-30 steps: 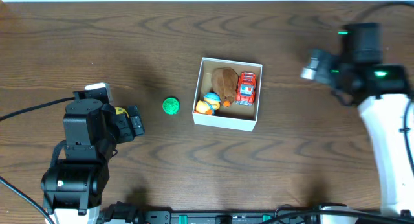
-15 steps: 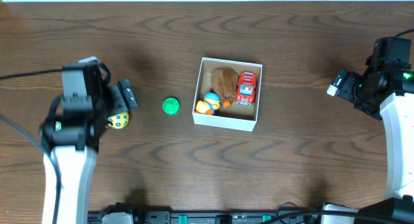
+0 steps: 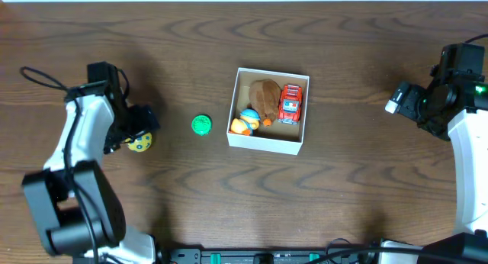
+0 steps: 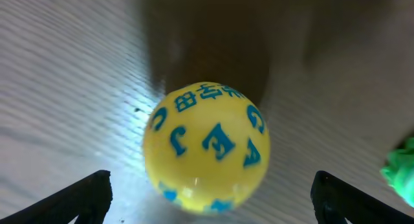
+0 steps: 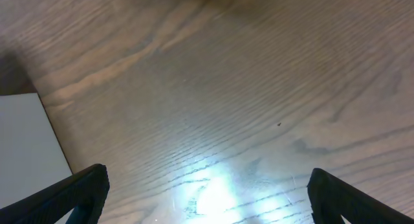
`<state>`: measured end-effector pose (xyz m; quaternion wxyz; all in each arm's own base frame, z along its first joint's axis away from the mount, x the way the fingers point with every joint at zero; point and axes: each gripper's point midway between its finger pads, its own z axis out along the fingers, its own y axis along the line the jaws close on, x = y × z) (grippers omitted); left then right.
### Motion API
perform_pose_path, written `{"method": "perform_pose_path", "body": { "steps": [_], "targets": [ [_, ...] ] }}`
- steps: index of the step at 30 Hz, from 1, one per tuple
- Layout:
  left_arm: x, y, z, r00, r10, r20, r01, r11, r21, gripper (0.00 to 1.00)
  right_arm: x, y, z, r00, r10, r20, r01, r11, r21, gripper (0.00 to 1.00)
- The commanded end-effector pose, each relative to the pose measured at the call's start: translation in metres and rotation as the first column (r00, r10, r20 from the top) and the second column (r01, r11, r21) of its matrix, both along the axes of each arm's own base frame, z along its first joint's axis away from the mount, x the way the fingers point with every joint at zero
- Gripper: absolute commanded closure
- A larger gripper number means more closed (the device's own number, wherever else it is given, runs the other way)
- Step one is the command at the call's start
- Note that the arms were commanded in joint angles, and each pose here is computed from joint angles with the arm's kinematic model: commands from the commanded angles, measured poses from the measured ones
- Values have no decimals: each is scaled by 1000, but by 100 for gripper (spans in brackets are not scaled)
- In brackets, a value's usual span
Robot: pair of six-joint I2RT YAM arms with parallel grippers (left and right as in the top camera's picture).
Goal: Pack container
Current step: 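Grasp the yellow lettered ball with the left gripper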
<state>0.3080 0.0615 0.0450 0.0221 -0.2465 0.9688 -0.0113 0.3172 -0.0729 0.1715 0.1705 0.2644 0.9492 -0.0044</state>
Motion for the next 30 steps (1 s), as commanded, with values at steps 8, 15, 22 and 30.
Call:
{"method": "perform_pose_path", "body": {
  "steps": [8,15,22,30],
  "targets": [
    [-8,-2,-26,996,-17,-87,14,999,-31,27,-1,-1,-3,1000,15,-10,-15,1000,-1,1],
    [-8,-2,-26,996,-17,-89,14,999,-31,61,-1,-1,-3,1000,18,-10,-18,1000,-2,1],
    [-2,-1,-15,998,-17,-55,16,1000,-24,67,-1,-1,-3,1000,17,-10,-17,1000,-2,1],
    [37,-28,93,976,-111,185,110,994,17,79,-1,-1,-3,1000,17,-10,-17,1000,-2,1]
  ]
}}
